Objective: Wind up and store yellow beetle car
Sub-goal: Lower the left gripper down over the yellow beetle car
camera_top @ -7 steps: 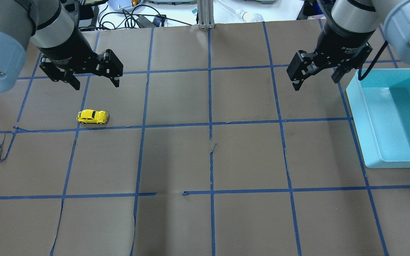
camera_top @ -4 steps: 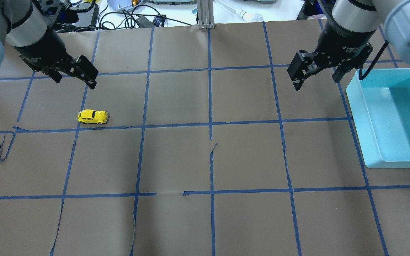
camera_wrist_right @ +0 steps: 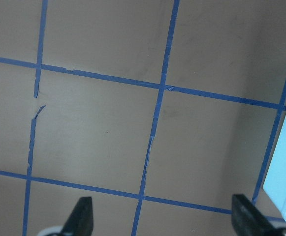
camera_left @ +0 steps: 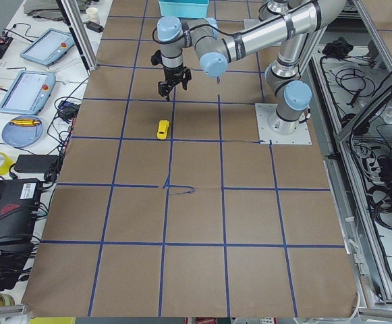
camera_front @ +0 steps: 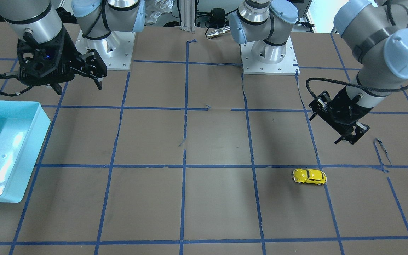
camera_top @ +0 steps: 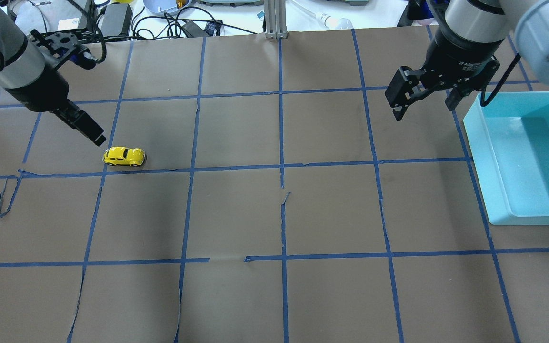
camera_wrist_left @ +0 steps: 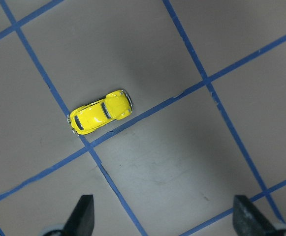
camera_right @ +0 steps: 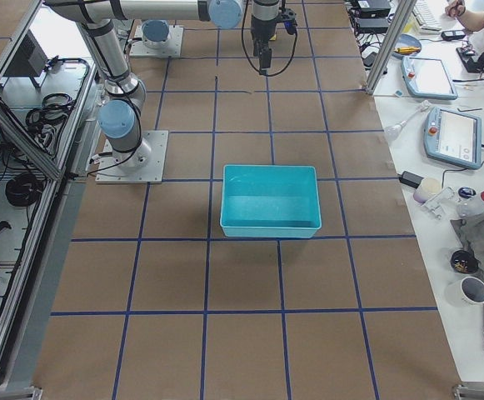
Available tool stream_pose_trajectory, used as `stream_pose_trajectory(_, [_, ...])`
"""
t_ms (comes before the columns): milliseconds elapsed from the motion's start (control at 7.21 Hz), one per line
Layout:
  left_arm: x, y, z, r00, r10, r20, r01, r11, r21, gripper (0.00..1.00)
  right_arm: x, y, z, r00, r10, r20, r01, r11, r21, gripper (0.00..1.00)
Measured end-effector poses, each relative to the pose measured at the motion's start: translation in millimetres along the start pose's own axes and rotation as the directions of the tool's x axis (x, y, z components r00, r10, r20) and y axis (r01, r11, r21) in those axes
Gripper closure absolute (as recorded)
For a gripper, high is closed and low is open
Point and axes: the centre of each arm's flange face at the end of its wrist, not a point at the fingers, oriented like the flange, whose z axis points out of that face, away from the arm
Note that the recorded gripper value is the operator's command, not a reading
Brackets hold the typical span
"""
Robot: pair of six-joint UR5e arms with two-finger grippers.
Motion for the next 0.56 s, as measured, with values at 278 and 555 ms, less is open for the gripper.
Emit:
stream_pose_trajectory(278, [-12.7, 0.0, 49.5, 0.978, 0.206, 0.040, -0.206, 0.978, -0.002, 0.00, -1.2, -0.3, 3.7, 1.000, -0.001, 0.004, 0.001, 1.000, -0.006, 0.00])
stream_pose_trajectory(555, [-4.5, 2.9, 90.0, 0.955, 0.214, 0.204, -0.219, 0.976, 0.004, 0.00, -1.3, -0.8, 1.9, 1.000, -0.002, 0.001, 0.002, 1.000, -0.002, 0.00])
